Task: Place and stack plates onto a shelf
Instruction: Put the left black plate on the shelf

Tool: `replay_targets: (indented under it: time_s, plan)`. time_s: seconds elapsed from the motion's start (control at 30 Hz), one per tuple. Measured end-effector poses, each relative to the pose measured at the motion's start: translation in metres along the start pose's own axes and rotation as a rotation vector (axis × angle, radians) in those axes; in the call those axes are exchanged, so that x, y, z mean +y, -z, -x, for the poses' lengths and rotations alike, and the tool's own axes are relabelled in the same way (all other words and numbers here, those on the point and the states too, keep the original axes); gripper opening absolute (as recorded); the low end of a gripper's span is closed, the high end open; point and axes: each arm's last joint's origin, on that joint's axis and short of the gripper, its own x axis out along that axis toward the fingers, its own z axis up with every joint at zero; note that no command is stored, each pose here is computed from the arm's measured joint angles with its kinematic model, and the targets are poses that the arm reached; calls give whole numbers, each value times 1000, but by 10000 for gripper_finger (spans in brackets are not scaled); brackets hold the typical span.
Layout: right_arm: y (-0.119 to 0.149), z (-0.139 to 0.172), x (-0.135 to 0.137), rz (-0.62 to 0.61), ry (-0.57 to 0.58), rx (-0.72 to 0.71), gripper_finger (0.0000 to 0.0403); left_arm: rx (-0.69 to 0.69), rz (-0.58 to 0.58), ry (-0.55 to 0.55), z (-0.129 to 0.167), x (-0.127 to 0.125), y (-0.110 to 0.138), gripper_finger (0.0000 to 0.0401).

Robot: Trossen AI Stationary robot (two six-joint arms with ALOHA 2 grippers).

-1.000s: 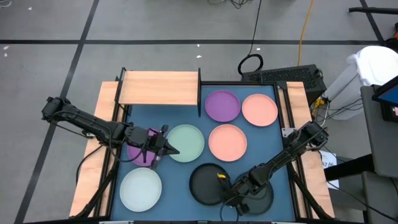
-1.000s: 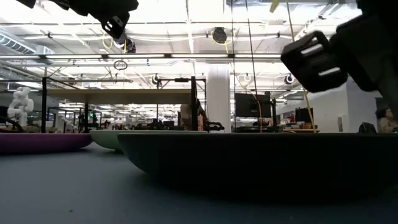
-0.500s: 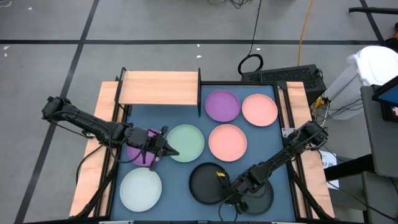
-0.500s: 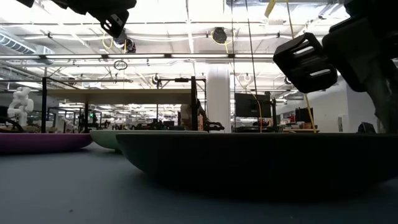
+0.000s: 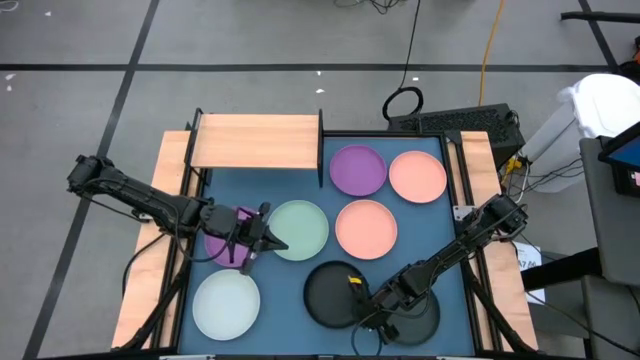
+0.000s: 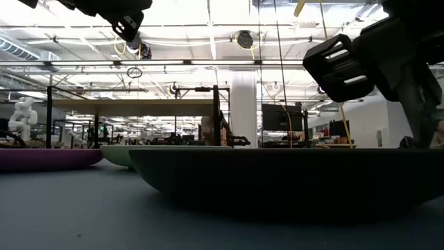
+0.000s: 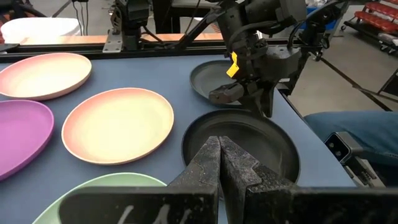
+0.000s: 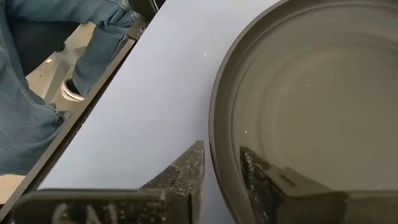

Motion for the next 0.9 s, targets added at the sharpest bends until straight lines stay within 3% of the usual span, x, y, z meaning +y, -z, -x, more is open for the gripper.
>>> replay_targets:
  time_s: [0.37,0.6,0.9]
  plan:
    - [21,-7,-5,13,1,4,77,0,0,0,0,0,0,1]
    - [18,-6,-10,40,-37,-16,15,0,-2,0,0,0,0,1]
    - [13,-4,-9,119,-57,-62,4,0,-2,0,0,0,0,1]
